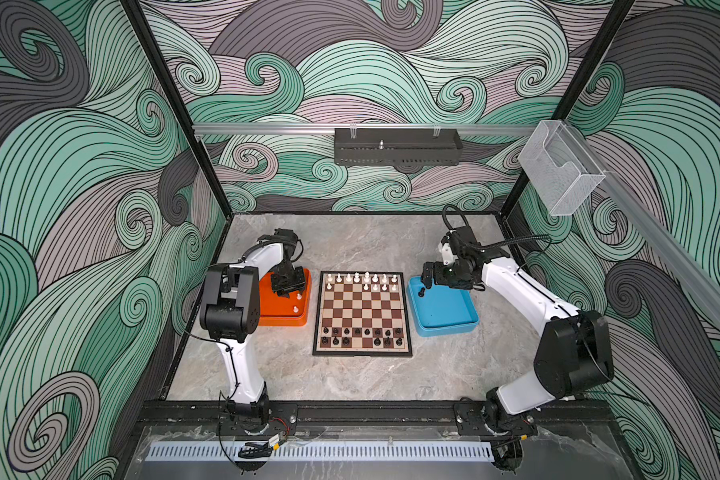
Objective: Set up the chess pieces on the board
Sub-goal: 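Close the left gripper on a white pawn in the orange tray, then lift the white pawn and carry it over the board's far rows with the left gripper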
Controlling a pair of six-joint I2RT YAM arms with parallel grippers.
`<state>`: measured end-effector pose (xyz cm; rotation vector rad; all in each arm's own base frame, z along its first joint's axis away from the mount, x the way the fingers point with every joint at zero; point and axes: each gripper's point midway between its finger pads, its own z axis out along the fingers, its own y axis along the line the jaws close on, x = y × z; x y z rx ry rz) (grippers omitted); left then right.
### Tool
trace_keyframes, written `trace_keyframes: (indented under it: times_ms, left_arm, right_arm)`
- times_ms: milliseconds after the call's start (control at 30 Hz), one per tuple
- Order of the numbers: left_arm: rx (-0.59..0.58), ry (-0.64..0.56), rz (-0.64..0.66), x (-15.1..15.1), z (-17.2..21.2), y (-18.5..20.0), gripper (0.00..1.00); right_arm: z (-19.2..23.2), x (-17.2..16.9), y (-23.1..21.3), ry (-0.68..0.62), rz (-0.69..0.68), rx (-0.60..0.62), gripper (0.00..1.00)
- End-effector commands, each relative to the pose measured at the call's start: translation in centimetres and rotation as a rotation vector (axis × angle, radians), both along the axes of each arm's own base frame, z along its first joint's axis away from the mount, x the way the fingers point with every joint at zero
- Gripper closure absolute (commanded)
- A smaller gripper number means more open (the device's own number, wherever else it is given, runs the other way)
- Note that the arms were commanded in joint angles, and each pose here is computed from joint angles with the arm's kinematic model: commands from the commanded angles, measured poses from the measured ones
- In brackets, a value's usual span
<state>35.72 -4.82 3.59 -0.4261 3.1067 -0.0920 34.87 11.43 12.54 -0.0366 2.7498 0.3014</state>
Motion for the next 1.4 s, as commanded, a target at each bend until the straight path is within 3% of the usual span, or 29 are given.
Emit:
trace_keyframes:
  times_ms: [0, 533, 1167, 1367]
  left_arm:
    - [0.022, 0.002, 0.000, 0.27, 0.17, 0.02, 0.64]
    - [0.039, 0.009, -0.016, 0.05, 0.11, -0.20, 0.83]
    - [0.046, 0.018, -0.030, 0.07, -0.29, -0.32, 0.83]
    - [0.064, 0.013, -0.035, 0.11, 0.41, -0.01, 0.89]
  right_arm:
    - [-0.96, -0.23, -0.21, 0.024, 0.008, -0.008, 0.00]
    - [-1.02, -0.32, -0.22, 0.025, 0.008, -0.005, 0.00]
    - [-1.38, -0.45, -0.37, 0.034, 0.005, -0.005, 0.00]
    - [-1.23, -0.40, -0.36, 0.030, 0.004, -0.005, 0.00]
